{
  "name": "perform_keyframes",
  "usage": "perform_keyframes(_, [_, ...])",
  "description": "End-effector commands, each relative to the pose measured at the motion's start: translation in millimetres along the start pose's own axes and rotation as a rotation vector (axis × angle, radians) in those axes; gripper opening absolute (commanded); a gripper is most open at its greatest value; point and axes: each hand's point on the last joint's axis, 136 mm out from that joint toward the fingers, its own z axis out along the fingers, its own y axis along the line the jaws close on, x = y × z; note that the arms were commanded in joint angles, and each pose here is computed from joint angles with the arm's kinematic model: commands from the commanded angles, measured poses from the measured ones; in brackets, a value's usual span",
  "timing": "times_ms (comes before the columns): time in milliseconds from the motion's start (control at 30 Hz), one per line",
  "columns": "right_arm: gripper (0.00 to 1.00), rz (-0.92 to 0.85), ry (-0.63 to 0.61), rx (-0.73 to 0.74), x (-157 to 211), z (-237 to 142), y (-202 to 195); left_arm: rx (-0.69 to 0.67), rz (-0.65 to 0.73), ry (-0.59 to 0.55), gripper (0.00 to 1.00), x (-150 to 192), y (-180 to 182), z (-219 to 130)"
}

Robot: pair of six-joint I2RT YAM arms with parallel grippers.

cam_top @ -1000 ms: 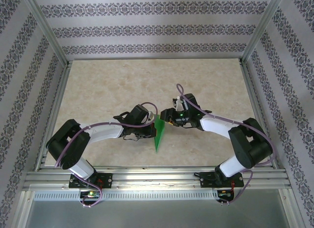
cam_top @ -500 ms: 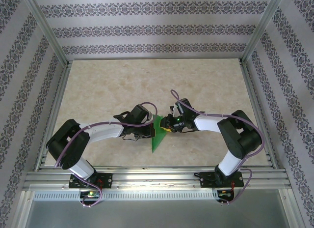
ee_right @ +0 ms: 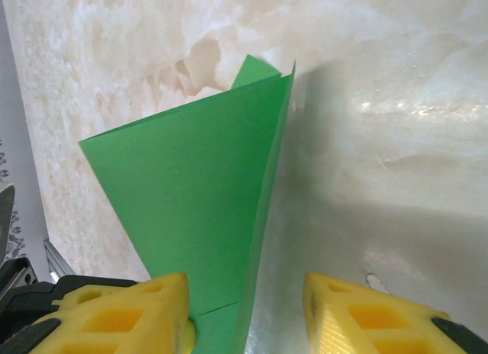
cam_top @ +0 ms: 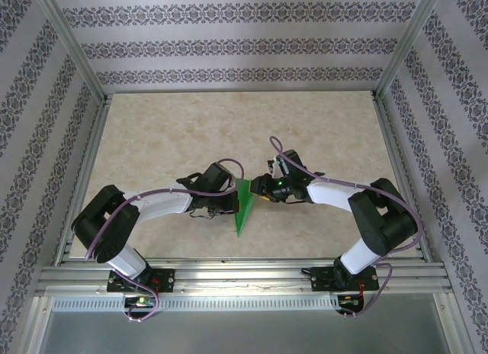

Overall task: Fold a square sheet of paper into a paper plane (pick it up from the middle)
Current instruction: Move a paper plane to the center of the table.

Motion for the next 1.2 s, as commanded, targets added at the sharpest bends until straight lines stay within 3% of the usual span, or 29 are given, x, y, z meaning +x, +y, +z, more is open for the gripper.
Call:
perform_keyframes(0, [0.44, 0.013, 0.036, 0.017, 6.3, 7.9, -11.8, -0.018, 0.014, 0.016, 0.04, 3.7, -0.1, 0.7])
perform_keyframes(400, [0.12, 0.004, 0.105, -0.03, 13.3, 25.1, 0.0, 0.006, 0.007, 0.049, 0.12, 5.6, -2.8, 10.8])
perform_keyframes(1167, [0.1, 0.018, 0.126, -0.031, 16.7, 31.1, -5.9, 0.064, -0.012, 0.069, 0.22, 5.3, -11.3, 21.2])
